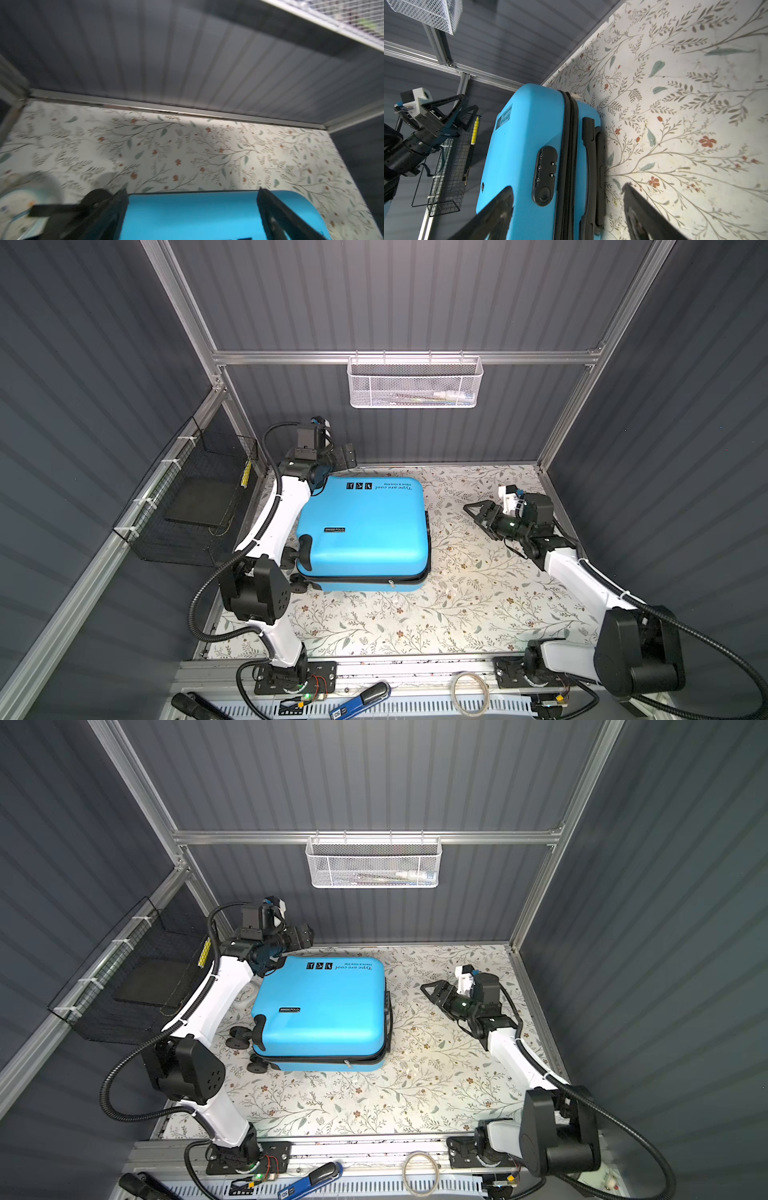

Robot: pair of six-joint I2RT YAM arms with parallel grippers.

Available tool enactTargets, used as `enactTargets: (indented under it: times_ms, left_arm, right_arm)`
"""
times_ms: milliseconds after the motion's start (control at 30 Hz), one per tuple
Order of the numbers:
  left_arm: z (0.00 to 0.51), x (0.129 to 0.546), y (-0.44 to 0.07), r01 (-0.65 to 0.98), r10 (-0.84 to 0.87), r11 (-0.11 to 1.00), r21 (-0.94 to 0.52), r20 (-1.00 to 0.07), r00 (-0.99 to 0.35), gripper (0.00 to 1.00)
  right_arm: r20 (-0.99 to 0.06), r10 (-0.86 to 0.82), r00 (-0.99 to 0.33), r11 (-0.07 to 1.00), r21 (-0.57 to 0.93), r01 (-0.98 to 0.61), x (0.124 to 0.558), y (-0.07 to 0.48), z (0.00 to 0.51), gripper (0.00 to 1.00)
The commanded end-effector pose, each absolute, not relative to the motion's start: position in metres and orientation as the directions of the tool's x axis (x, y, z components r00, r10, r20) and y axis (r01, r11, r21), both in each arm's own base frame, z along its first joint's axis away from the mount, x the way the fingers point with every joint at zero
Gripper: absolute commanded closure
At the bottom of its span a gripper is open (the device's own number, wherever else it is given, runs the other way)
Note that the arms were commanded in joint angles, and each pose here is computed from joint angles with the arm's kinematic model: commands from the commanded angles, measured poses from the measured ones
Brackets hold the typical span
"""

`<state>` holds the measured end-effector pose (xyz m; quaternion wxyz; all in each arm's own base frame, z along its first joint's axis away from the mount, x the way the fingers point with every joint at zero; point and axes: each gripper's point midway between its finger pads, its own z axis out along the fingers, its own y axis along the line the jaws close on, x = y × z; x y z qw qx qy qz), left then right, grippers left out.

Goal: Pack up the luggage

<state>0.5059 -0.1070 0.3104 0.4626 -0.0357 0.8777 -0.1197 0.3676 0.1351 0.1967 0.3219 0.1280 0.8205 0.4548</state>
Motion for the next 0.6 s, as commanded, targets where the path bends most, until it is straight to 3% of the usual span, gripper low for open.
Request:
enactTargets:
  times_ms: [0, 333, 567]
  left_arm:
    - [0.289, 0.487, -0.065, -0.100, -0.168, 0.986, -0.136, -0.738, -0.653, 0.00]
    - [0.250, 0.492, -0.052, -0.164, -0.196, 0.980, -0.111, -0.659, -0.726, 0.00]
    - [0.251, 0.464, -0.043, -0.212, -0.235, 0.970, -0.116, -0.657, -0.716, 0.00]
  right_arm:
    - [-0.410, 0.483, -0.774, 0.523, 0.844, -0.121, 0.370, 0.144, 0.208, 0.17]
    - [-0.406, 0.467, -0.785, 0.517, 0.846, -0.130, 0.360, 0.147, 0.205, 0.16]
    - [-0.407, 0.463, -0.788, 0.517, 0.846, -0.133, 0.359, 0.147, 0.202, 0.14]
